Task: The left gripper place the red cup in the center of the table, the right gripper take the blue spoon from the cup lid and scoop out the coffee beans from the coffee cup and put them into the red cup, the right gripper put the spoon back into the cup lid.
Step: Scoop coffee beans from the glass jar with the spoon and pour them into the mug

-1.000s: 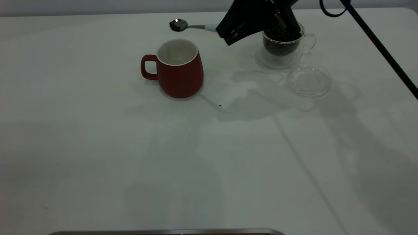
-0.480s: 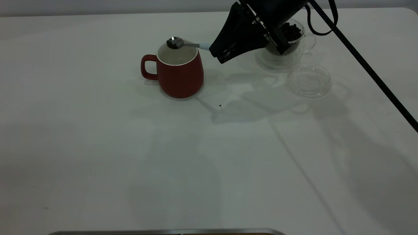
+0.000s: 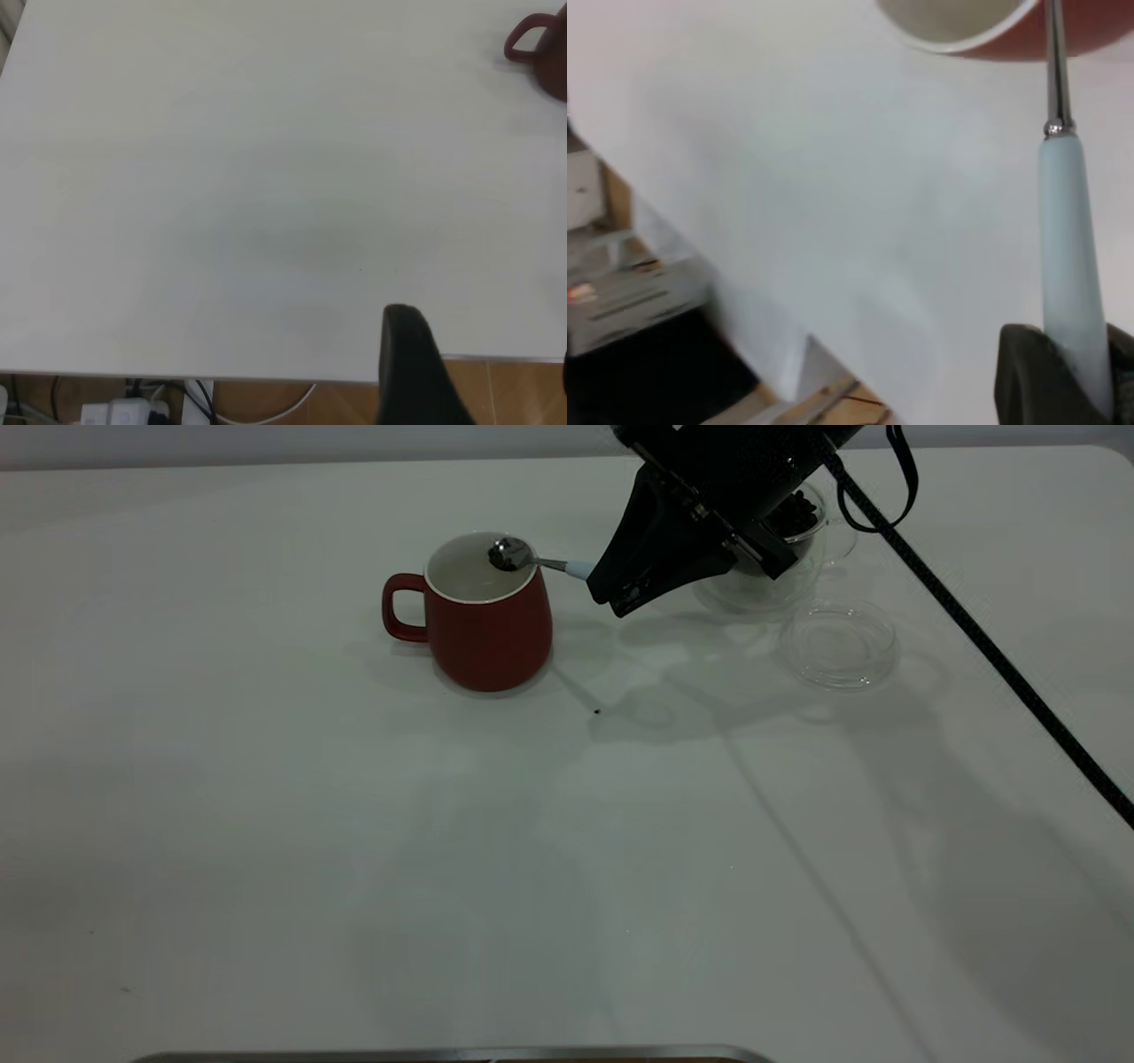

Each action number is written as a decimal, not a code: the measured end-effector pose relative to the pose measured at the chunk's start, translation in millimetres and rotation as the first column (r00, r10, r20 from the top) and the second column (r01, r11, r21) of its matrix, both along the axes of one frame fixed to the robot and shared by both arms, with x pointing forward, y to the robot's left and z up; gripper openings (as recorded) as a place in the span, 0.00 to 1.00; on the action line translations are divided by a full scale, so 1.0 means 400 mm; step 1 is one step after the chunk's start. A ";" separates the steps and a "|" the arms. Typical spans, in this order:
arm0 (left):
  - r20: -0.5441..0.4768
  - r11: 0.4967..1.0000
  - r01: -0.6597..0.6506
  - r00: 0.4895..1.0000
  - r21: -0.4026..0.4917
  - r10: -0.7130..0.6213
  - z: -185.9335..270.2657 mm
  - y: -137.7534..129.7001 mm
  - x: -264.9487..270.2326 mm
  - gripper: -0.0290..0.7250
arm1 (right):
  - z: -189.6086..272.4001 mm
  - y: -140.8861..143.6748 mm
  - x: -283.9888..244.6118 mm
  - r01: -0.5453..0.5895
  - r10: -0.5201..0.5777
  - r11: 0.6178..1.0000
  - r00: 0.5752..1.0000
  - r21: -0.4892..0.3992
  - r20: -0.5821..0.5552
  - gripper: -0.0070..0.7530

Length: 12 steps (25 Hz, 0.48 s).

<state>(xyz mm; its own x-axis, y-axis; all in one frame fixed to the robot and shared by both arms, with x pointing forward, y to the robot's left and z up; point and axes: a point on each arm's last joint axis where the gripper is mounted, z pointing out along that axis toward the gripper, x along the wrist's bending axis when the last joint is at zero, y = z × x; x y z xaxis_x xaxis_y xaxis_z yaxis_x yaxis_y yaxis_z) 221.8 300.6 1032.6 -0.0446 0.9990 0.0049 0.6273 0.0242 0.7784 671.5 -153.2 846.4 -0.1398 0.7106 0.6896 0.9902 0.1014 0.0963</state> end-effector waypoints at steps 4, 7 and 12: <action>0.000 1.000 0.000 1.000 0.000 0.000 0.000 0.000 0.000 0.66 | -0.006 0.021 -0.002 -0.028 0.030 0.998 0.999 -0.050 0.040 0.16; 0.000 1.000 0.000 1.000 0.000 0.000 0.000 0.000 0.000 0.66 | -0.010 0.039 -0.007 -0.050 0.055 0.996 0.996 -0.080 0.063 0.16; 0.000 1.000 0.000 1.000 0.000 0.000 0.000 0.000 0.000 0.66 | -0.006 0.057 -0.015 -0.103 0.121 0.980 0.987 -0.167 0.103 0.16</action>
<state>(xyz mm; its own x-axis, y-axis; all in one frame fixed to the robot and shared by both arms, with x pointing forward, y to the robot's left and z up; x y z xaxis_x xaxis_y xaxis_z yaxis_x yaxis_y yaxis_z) 221.8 300.6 1032.6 -0.0446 0.9990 0.0049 0.6273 0.0242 0.7784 665.3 -130.3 844.0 -0.2951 0.7864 0.5427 0.9554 0.2344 0.1798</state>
